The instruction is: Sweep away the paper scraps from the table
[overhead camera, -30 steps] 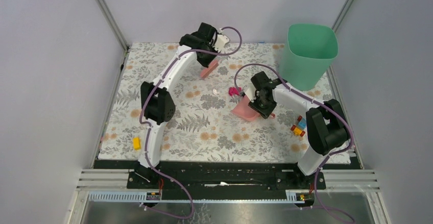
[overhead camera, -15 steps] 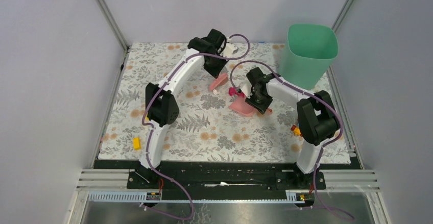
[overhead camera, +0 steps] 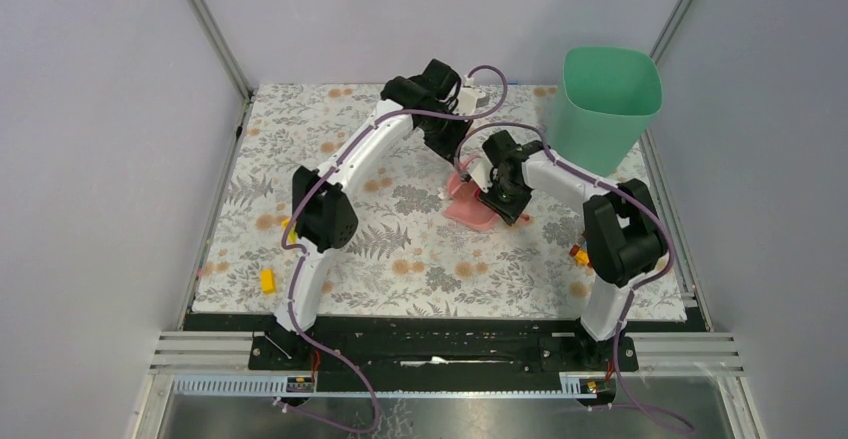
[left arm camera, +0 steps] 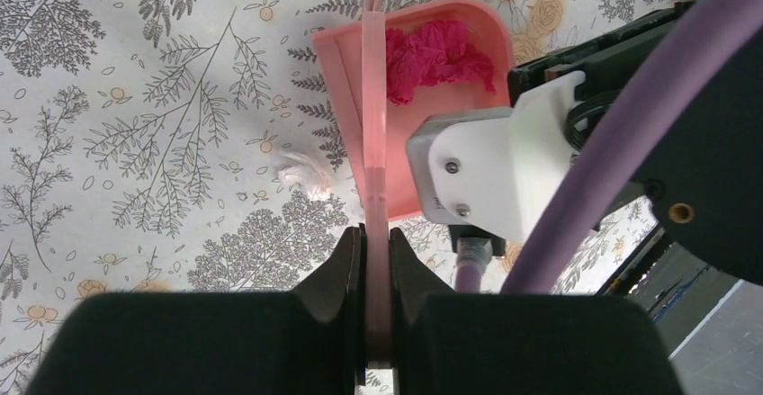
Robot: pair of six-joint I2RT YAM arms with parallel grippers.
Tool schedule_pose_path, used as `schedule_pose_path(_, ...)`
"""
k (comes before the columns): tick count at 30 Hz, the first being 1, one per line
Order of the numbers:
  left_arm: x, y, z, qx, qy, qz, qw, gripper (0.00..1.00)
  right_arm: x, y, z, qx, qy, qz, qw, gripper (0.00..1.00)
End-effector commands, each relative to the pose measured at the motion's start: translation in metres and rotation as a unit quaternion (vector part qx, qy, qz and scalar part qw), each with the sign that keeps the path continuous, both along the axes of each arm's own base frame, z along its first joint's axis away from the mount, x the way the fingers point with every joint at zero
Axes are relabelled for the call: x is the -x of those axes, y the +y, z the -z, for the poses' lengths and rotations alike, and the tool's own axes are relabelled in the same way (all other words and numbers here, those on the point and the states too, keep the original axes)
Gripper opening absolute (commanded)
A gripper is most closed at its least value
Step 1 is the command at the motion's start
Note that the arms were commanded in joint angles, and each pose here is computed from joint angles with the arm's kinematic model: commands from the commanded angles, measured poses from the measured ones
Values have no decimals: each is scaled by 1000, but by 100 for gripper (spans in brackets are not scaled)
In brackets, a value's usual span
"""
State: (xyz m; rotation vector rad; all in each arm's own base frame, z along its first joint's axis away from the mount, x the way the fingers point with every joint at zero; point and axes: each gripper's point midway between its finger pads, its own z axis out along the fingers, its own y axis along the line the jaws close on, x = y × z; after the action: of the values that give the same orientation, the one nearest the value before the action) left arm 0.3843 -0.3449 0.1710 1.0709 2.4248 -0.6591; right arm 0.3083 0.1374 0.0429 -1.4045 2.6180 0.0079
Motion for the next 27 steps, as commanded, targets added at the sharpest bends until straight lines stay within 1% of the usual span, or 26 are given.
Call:
schedule_pose_path(1, 15, -12, -52, 39, -46, 26, 998, 0, 14, 7, -13, -31, -14, -2, 999, 0)
schedule_pose_path(5, -4, 10, -84, 9, -143, 10, 990, 0, 26, 0, -10, -22, -3, -1, 1000, 0)
schedule_pose_path(8, -20, 35, -80, -54, -200, -3, 978, 0, 28, -1, -12, -23, -2, -1, 1000, 0)
schedule_pose_path(10, -31, 56, -68, -116, -227, -7, 967, 0, 28, -1, -12, -23, -1, 0, 1000, 0)
schedule_pose_path(13, -40, 84, -40, -209, -231, -10, 950, 0, 26, 1, -12, -23, 2, 0, 1000, 0)
schedule_pose_path(14, -41, 90, -32, -230, -225, -11, 947, 0, 25, 2, -11, -24, 4, 0, 1000, 0)
schedule_pose_path(16, -37, 96, -16, -244, -198, -20, 949, 0, 24, 4, -11, -26, 5, 2, 1000, 0)
schedule_pose_path(20, -24, 82, 1, -207, -144, -24, 968, 0, 19, 8, -11, -30, 6, 5, 1000, 0)
schedule_pose_path(22, -15, 64, -1, -162, -116, -12, 980, 0, 18, 9, -10, -32, 7, 6, 999, 0)
schedule_pose_path(23, -9, 50, -5, -126, -100, 0, 987, 0, 18, 9, -9, -32, 8, 8, 999, 0)
schedule_pose_path(25, 4, 31, -12, -72, -70, 18, 995, 0, 17, 11, -9, -33, 9, 8, 999, 0)
schedule_pose_path(27, 14, 16, -21, -29, -46, 30, 998, 0, 16, 11, -8, -33, 10, 8, 999, 0)
